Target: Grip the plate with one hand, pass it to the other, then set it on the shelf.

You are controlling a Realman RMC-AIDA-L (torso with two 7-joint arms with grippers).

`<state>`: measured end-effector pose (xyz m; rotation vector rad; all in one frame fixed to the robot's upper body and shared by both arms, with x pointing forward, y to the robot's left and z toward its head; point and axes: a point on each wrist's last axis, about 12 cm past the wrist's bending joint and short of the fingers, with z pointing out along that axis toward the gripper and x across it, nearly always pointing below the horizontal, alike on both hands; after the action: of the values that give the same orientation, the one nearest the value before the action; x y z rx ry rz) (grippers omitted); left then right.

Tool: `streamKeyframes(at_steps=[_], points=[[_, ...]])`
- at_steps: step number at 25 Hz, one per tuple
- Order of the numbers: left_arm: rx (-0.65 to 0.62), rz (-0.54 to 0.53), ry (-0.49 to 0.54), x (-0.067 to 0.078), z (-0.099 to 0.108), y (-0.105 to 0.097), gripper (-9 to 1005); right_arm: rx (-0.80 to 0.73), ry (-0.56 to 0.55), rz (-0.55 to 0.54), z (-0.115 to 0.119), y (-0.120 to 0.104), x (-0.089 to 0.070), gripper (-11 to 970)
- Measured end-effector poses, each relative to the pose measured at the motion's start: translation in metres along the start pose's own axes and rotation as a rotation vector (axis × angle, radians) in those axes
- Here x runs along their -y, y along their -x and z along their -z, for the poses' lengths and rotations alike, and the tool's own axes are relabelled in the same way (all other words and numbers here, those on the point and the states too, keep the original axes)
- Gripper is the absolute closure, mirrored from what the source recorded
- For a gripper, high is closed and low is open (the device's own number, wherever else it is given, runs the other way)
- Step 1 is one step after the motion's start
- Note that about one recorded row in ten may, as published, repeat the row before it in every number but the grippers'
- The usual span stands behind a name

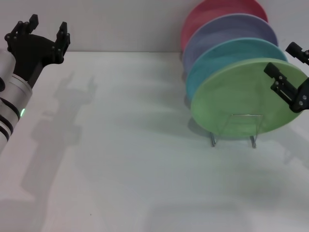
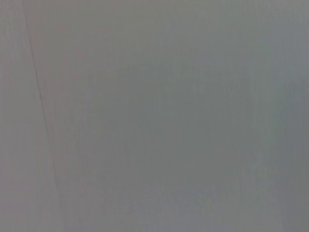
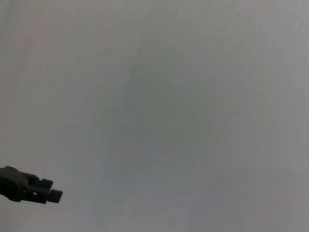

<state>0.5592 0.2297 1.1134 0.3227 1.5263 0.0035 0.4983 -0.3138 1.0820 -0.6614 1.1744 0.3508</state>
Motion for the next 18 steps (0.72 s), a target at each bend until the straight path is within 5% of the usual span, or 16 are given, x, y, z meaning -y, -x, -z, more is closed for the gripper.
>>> streamKeyframes(at_steps=[18], points=[[0.004, 0.001, -0.005, 0.002, 0.0, 0.001, 339, -0.118, -0.029, -0.003, 0.001, -0.015, 0.002, 361]])
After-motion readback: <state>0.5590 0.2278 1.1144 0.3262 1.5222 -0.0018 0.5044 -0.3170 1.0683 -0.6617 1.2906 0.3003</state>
